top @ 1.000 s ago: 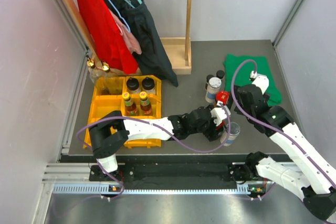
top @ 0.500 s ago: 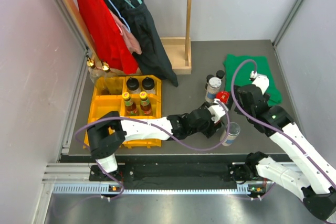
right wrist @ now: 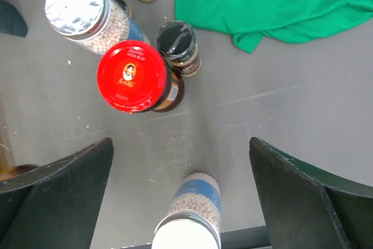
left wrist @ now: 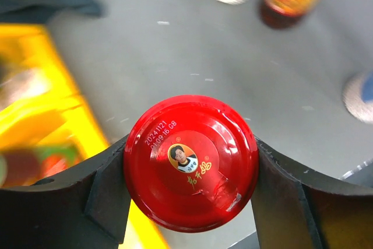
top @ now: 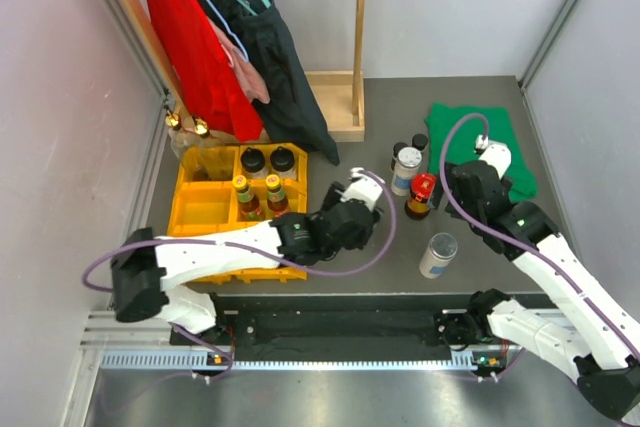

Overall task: Organize the condiment bottles
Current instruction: Pick up the bottle from the center of the board, then place the bottle in the storage box.

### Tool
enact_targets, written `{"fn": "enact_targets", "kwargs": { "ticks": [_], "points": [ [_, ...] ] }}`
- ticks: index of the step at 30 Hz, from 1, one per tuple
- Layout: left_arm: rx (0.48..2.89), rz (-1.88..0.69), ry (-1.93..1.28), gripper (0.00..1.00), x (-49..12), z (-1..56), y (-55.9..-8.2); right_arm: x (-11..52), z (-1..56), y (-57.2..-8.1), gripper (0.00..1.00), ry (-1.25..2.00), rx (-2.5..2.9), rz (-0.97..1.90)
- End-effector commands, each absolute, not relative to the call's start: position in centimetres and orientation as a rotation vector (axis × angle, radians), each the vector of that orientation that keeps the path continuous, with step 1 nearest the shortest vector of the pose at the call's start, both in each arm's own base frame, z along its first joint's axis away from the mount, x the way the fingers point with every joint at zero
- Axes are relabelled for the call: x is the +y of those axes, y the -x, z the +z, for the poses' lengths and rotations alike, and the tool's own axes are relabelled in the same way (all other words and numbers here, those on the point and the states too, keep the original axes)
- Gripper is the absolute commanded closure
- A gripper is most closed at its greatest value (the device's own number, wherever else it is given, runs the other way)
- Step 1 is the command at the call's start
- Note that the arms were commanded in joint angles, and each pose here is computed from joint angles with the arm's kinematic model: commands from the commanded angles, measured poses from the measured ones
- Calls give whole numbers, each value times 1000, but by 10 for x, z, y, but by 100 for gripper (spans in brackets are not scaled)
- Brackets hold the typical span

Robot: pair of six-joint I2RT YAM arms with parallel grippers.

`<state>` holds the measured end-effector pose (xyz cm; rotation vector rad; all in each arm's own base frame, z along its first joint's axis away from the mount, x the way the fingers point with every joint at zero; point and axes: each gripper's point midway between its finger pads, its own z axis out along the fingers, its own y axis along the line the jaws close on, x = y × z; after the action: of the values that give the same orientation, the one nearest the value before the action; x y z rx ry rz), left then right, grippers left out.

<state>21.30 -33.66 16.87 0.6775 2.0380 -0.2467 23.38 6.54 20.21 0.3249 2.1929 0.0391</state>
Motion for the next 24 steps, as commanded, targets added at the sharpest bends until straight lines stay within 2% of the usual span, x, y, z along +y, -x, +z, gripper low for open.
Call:
{"fn": "enact_targets", "kwargs": {
  "ticks": [1, 13, 24],
  "points": [
    [1963, -194, -307, 100, -286, 219, -228, 72, 211, -242, 1, -331, 2161, 88],
    [1929, -13, 90, 100, -178, 232, -217, 82, 205, -248, 1, -315, 2192, 112],
    [1896, 95, 333, 100, -115, 216, -202, 87, 195, -256, 1, -308, 2221, 95]
  ]
}}
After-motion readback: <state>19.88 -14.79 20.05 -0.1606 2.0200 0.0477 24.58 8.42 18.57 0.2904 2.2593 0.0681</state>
